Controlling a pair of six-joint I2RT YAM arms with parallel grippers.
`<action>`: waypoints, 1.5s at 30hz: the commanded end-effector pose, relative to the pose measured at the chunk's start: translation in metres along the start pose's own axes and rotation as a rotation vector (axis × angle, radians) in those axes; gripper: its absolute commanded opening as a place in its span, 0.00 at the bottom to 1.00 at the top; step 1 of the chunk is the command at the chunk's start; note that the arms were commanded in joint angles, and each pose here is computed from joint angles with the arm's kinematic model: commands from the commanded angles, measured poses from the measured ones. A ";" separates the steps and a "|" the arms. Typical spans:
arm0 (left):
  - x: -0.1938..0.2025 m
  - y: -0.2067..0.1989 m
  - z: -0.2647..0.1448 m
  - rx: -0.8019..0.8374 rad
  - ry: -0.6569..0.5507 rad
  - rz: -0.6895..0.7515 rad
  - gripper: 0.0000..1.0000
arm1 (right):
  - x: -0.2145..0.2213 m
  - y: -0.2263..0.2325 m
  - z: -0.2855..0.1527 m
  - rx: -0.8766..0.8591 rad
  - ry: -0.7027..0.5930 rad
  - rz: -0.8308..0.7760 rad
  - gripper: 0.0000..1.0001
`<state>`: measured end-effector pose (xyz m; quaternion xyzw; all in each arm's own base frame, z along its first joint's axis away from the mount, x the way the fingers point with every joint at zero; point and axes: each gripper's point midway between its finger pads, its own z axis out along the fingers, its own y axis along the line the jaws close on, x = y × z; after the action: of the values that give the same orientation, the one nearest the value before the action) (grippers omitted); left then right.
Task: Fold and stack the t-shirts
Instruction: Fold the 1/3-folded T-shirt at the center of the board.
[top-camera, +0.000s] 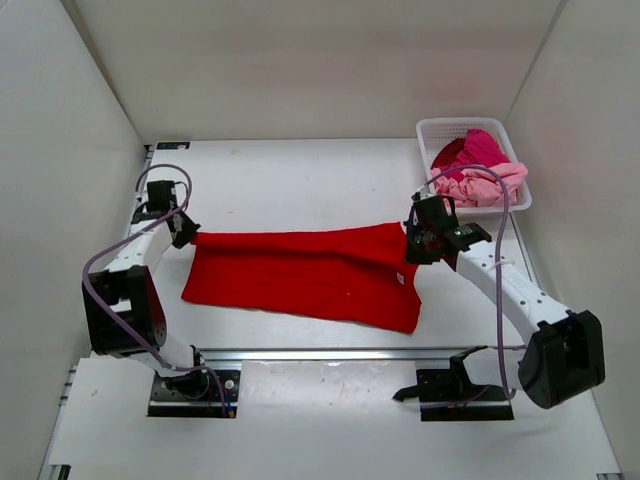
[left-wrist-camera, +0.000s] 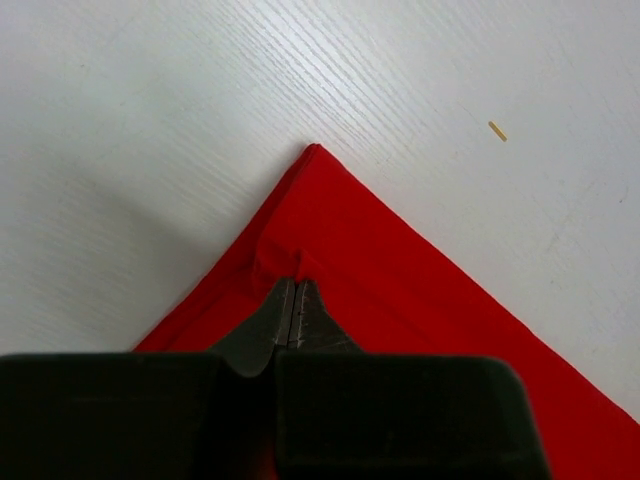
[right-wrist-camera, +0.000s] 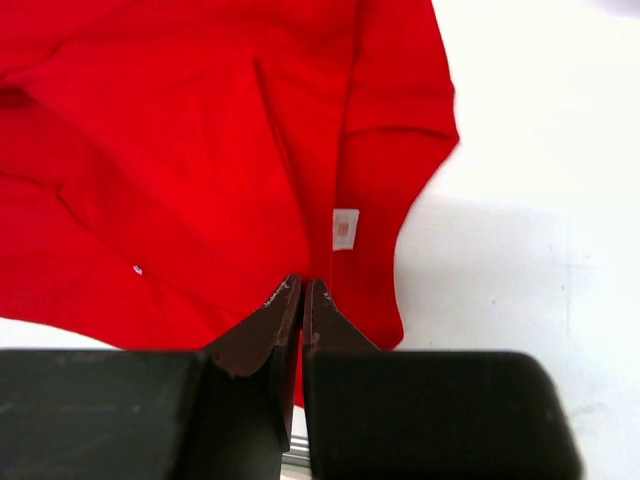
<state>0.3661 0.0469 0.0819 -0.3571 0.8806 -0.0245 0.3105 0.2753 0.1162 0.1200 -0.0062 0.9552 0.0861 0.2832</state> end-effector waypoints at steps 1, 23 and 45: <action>-0.006 0.001 -0.015 -0.001 -0.053 0.023 0.00 | -0.001 0.002 -0.011 0.001 -0.052 0.004 0.00; 0.033 0.036 -0.017 -0.119 -0.026 0.119 0.00 | 0.105 -0.002 -0.011 0.005 0.126 0.014 0.00; 0.030 -0.057 -0.062 0.136 -0.046 0.156 0.25 | 0.047 0.000 -0.018 -0.098 0.037 0.090 0.00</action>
<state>0.3445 0.0142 0.1104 -0.3063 0.8882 0.0147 0.3422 0.1961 0.0977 0.0905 0.0351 0.9673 0.1010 0.2302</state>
